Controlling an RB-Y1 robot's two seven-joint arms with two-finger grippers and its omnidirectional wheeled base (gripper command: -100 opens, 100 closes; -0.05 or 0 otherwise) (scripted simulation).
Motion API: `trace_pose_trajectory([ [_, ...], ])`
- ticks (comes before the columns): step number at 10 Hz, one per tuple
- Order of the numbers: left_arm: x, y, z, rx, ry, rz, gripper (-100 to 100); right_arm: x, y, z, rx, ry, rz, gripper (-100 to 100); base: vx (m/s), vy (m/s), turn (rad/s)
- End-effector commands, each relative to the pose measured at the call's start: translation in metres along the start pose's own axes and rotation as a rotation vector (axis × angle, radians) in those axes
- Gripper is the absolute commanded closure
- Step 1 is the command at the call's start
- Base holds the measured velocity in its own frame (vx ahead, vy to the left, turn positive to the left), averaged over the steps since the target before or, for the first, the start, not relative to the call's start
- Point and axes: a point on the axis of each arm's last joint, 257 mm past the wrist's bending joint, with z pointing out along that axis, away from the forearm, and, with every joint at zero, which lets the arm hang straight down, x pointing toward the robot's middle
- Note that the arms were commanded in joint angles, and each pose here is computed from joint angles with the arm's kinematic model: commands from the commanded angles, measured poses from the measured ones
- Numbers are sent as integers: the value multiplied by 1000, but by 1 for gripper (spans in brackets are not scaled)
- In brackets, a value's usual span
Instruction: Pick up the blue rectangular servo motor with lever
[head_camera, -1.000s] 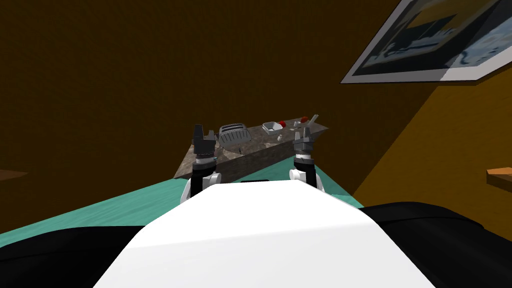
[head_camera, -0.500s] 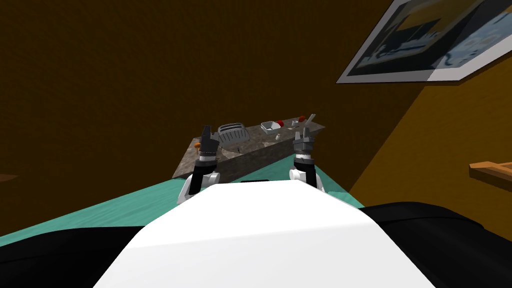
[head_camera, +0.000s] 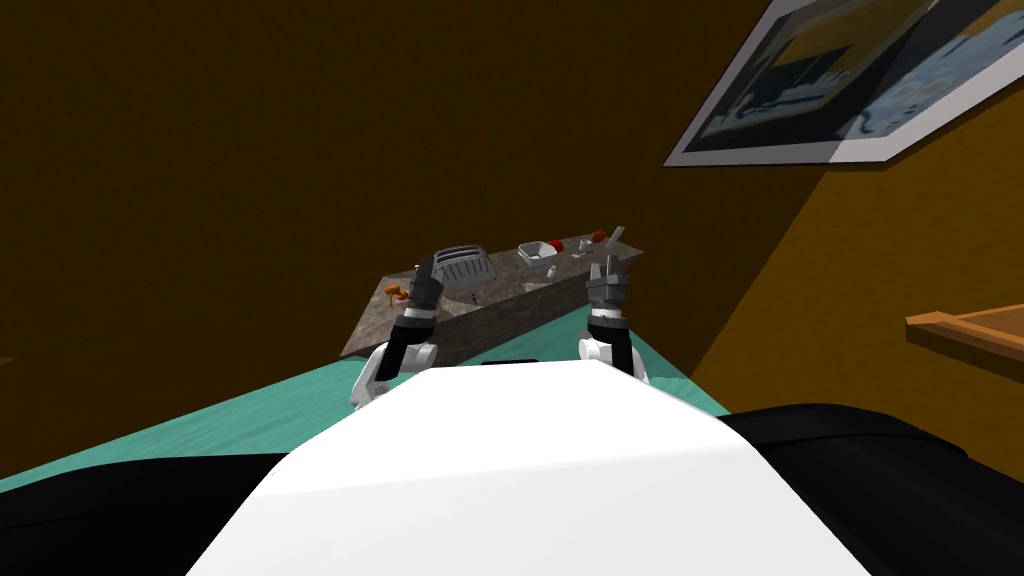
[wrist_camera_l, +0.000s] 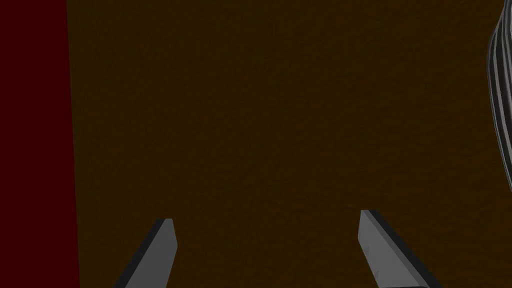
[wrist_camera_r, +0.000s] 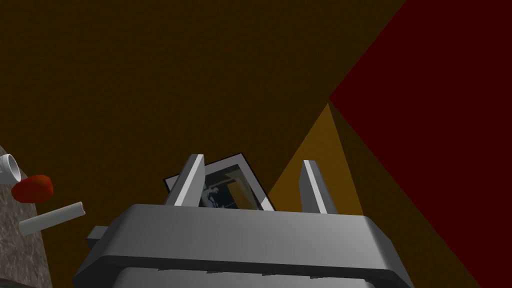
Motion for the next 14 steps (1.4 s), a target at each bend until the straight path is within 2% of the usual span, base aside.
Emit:
trace_pose_trajectory([
  [1, 4, 12, 3, -41, 32, 6, -100, 0, 0, 0, 0, 0, 0, 0, -37, -25, -47],
  [2, 4, 17, 3, -61, 32, 7, -100, 0, 0, 0, 0, 0, 0, 0, -30, -19, -24],
  [3, 7, 27, 5, -93, 59, 14, -100, 0, 0, 0, 0, 0, 0, 0, -34, -19, -47],
  [4, 7, 31, 4, -107, 59, 14, -100, 0, 0, 0, 0, 0, 0, 0, -24, -16, -27],
  [5, 10, 42, 5, -144, 86, 22, -100, 0, 0, 0, 0, 0, 0, 0, -28, -16, -52],
  [6, 10, 45, 5, -155, 86, 23, -100, 0, 0, 0, 0, 0, 0, 0, -28, -18, -31],
  [9, 14, 68, 5, -233, 137, 42, -100, 0, 0, 0, 0, 0, 0, 0, -27, -20, -47],
  [12, 15, 89, 2, -309, 161, 56, -100, 0, 0, 0, 0, 0, 0, 0, -23, -16, -51],
  [13, 16, 99, 1, -342, 186, 68, -100, 0, 0, 0, 0, 0, 0, 0, -25, -13, -82],
  [14, 16, 104, -1, -363, 185, 70, -100, 0, 0, 0, 0, 0, 0, 0, -21, -9, -34],
])
